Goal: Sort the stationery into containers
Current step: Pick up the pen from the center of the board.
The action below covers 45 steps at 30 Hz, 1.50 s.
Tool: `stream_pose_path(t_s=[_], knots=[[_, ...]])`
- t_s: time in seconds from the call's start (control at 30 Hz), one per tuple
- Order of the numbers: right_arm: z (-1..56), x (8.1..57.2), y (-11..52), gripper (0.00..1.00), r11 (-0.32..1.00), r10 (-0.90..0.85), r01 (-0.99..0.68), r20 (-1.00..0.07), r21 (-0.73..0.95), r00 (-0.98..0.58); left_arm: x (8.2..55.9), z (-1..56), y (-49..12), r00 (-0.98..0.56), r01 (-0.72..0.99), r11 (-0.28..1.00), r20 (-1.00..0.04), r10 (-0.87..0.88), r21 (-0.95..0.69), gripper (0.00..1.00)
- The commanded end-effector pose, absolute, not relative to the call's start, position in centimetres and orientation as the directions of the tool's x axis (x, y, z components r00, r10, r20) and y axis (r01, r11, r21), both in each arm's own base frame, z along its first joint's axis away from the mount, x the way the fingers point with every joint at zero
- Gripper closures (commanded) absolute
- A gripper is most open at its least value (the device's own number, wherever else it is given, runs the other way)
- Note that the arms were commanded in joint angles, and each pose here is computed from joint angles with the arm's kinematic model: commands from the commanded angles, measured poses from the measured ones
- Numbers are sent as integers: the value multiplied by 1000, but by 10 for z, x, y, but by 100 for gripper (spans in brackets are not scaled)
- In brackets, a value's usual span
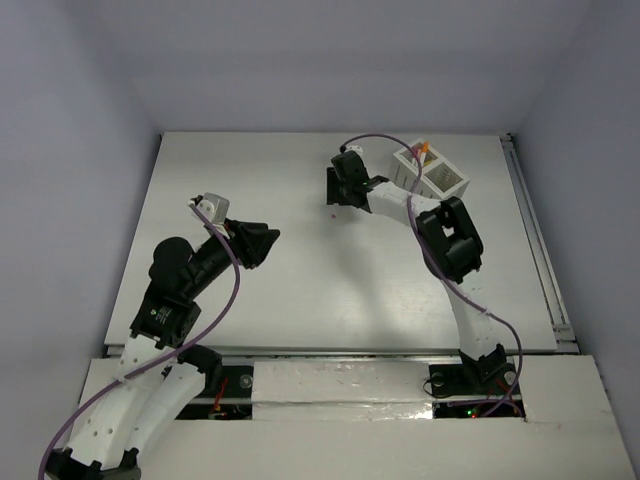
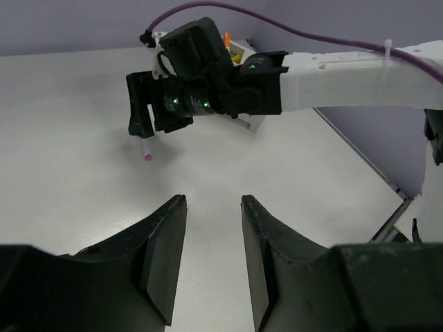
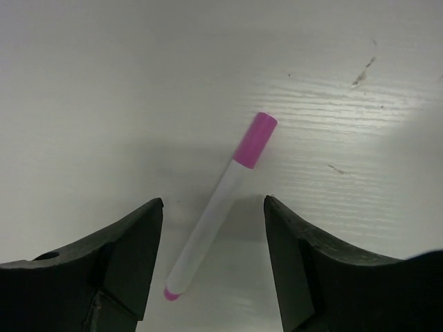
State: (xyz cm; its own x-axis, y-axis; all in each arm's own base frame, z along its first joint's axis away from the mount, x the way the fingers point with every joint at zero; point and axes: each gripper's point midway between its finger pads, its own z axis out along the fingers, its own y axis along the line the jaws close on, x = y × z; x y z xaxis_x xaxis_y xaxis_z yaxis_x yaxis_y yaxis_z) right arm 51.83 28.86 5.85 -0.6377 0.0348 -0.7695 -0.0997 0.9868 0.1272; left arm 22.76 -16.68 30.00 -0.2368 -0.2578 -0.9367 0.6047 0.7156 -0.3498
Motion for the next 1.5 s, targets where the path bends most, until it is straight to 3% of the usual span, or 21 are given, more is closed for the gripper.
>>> stream_pose_path(t_s=[0.0,0.37,0.53,0.67,0.8,0.93,0.97,1.07,1.27,1.47], knots=[[85,537,291,35,985,96,-54,-785,163,-611,228,311,-167,-191,624,709,-944,-269,-328,66],[28,528,288,58,993,56,-35,-710,113,-702,227,313,-166,-184,626,708,-945,-272,-326,66],[20,520,277,61,998,10,-40,-699,55,-715,226,314,-167,-183,632,704,-945,-271,-325,66],[14,515,270,70,998,-42,-63,-682,7,-730,227,313,-166,-184,624,711,-945,-271,-325,66],[14,514,261,73,997,-80,-65,-682,-48,-727,227,315,-165,-178,626,709,-945,-274,-324,66],[14,514,255,87,995,-103,-66,-683,-80,-723,226,314,-167,-186,632,702,-944,-273,-327,65],[19,513,256,93,995,-100,-70,-689,-72,-718,225,314,-167,-182,634,701,-945,-273,-325,65],[31,516,264,100,996,-75,-86,-721,-22,-689,229,315,-163,-177,618,716,-945,-276,-325,66],[110,516,276,100,982,62,-115,-837,147,-543,228,315,-164,-176,622,713,-945,-277,-325,65],[209,521,246,100,981,141,-86,-940,175,-310,227,314,-165,-181,628,707,-944,-275,-326,65]])
